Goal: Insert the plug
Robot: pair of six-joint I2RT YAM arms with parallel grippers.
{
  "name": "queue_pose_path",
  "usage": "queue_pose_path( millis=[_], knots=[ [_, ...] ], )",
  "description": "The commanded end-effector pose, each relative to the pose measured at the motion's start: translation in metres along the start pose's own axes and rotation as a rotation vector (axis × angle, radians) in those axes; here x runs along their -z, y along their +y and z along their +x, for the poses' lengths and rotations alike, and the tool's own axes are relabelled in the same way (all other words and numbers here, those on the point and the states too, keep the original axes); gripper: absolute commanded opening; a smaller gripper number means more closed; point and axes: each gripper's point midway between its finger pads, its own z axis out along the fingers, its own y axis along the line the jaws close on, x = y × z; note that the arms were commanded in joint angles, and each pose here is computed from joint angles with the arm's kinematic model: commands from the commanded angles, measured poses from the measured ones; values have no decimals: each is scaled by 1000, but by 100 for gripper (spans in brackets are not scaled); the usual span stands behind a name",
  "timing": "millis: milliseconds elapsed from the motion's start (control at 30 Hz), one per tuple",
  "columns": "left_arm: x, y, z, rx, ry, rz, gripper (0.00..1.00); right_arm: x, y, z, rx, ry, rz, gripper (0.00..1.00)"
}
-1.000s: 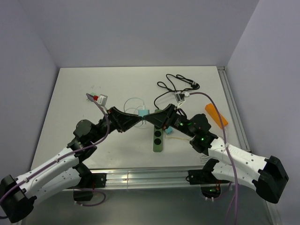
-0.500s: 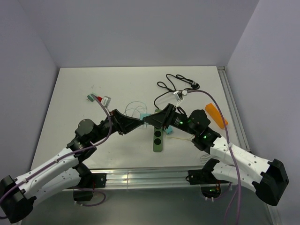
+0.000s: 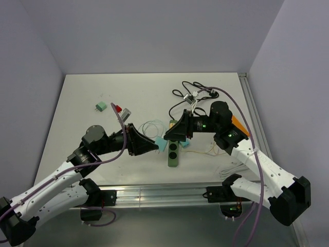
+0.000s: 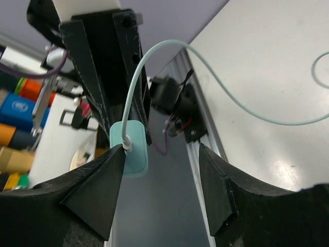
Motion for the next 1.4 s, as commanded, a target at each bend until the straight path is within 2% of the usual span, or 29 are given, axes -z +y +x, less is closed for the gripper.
queue_pose_path(
  millis=[0,267,700,800,900,933,967,1000,1033,1067,1100,1133,1167,1233,1367],
  knots=[
    [2,-22,-7,-92,30,65,0,4,25,10,54,108,-138,66],
    [-2,-21,0,-87,83,90,0,4,40,19,89,163,-195,66],
    [-3,-16,6,-88,122,78,0,-9,50,40,94,276,-237,57],
    [-3,-17,7,-91,129,84,0,-13,49,39,84,288,-231,51],
    [-2,-18,8,-95,136,82,0,-17,48,35,81,280,-225,33],
    [-2,-17,8,-93,138,77,0,-19,47,34,82,278,-219,8],
    [-1,-13,7,-89,132,50,0,-20,46,33,79,275,-200,0],
    [-1,-11,3,-101,120,22,5,-24,37,26,94,239,-144,0],
    [-2,-6,-4,-110,87,-16,23,-27,28,21,96,209,-85,0],
    [4,19,-8,-77,49,-175,60,-27,19,16,75,193,0,0],
    [9,28,-22,-77,-15,-267,76,-30,-9,-1,86,109,171,0],
    [16,39,-30,-66,-64,-356,87,-29,-22,-6,72,88,255,0],
    [35,59,-42,-58,-152,-514,99,-28,-34,-8,37,84,334,0],
    [47,66,-46,-40,-195,-581,99,-27,-59,-21,25,8,480,0],
    [69,83,-53,-31,-292,-697,99,-38,-106,-24,-12,-27,674,0]
  ],
)
